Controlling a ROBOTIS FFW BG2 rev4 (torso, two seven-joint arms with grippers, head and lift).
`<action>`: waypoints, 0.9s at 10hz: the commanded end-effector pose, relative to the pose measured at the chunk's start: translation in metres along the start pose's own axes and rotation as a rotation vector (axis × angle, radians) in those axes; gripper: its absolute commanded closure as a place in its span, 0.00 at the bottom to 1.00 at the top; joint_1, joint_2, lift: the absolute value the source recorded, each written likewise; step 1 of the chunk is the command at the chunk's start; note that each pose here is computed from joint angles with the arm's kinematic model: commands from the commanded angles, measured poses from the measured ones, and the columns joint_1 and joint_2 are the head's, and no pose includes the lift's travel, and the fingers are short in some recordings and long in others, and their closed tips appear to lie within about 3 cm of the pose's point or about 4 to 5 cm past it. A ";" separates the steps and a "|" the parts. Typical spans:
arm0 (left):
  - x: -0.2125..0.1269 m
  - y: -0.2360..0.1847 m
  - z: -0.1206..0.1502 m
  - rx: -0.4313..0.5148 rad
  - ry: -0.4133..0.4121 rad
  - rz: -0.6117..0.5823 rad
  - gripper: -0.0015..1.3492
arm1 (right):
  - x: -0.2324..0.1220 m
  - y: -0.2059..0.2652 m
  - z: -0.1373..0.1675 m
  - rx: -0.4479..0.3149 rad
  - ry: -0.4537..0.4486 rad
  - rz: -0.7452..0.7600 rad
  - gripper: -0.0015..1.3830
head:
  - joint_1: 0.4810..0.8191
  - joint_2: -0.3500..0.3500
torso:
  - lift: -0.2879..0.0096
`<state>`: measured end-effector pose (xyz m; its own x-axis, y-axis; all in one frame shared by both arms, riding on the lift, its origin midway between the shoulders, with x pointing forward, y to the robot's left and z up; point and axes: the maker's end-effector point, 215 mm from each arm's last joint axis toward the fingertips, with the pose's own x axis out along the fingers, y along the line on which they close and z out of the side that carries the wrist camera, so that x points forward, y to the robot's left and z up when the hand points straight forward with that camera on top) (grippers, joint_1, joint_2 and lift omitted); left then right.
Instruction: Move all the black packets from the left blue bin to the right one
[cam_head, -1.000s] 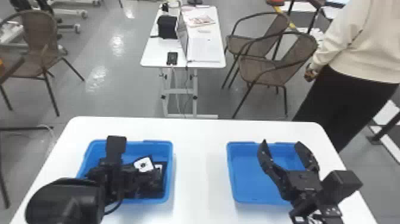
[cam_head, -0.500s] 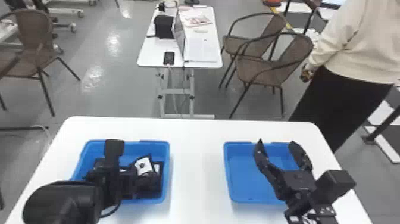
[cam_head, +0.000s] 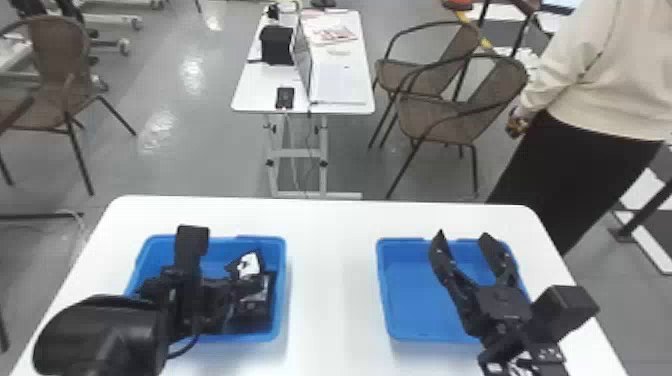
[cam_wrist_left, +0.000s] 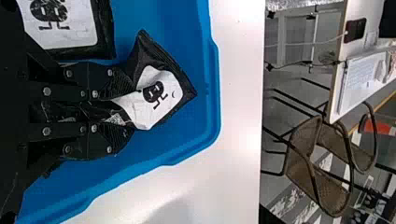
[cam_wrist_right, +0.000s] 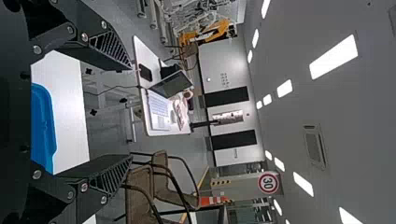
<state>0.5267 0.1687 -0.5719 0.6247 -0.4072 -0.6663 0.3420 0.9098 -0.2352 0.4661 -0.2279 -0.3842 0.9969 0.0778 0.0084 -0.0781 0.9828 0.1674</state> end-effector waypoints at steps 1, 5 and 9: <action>-0.020 0.003 0.013 0.038 -0.028 -0.010 0.90 | 0.002 0.003 0.002 0.013 -0.006 0.004 0.29 | 0.63 0.40 | 0.97; -0.091 -0.027 0.067 0.267 -0.084 -0.047 0.90 | 0.009 0.016 0.006 0.046 -0.001 0.053 0.29 | 0.63 0.43 | 0.97; -0.080 -0.108 0.156 0.797 -0.090 -0.074 0.90 | 0.050 0.073 0.006 0.113 0.083 0.312 0.29 | 0.63 0.42 | 0.97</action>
<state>0.5452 0.1021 -0.3883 0.6232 -0.5015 -0.6001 0.7484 0.6050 0.2717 0.5035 -0.1576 -0.3659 0.9264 0.3764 0.0064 -0.3648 0.8936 0.2615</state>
